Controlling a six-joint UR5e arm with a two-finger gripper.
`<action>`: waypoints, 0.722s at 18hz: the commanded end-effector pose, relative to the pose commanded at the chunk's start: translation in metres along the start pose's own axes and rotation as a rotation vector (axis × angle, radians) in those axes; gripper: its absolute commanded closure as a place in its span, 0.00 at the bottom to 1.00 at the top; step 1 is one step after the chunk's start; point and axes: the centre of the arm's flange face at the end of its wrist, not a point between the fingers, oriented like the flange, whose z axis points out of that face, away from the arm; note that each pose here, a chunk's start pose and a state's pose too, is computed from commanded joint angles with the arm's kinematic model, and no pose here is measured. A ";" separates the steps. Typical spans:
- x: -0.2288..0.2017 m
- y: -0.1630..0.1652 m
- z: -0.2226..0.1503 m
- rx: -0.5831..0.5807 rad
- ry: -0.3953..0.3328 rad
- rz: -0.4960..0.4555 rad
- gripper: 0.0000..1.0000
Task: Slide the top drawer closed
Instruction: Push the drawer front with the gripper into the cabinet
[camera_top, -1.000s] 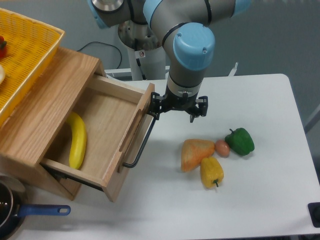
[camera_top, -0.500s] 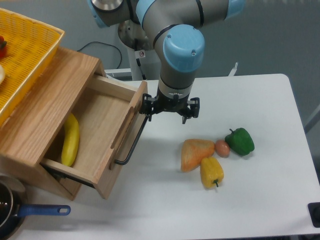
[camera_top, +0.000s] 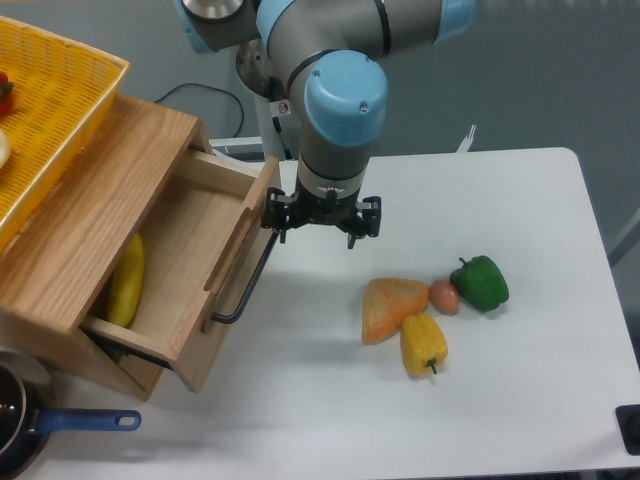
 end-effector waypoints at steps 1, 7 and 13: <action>0.001 0.000 0.000 0.000 0.000 -0.002 0.00; 0.027 -0.002 0.004 -0.019 0.003 0.018 0.00; 0.046 -0.004 0.007 -0.022 0.004 0.030 0.00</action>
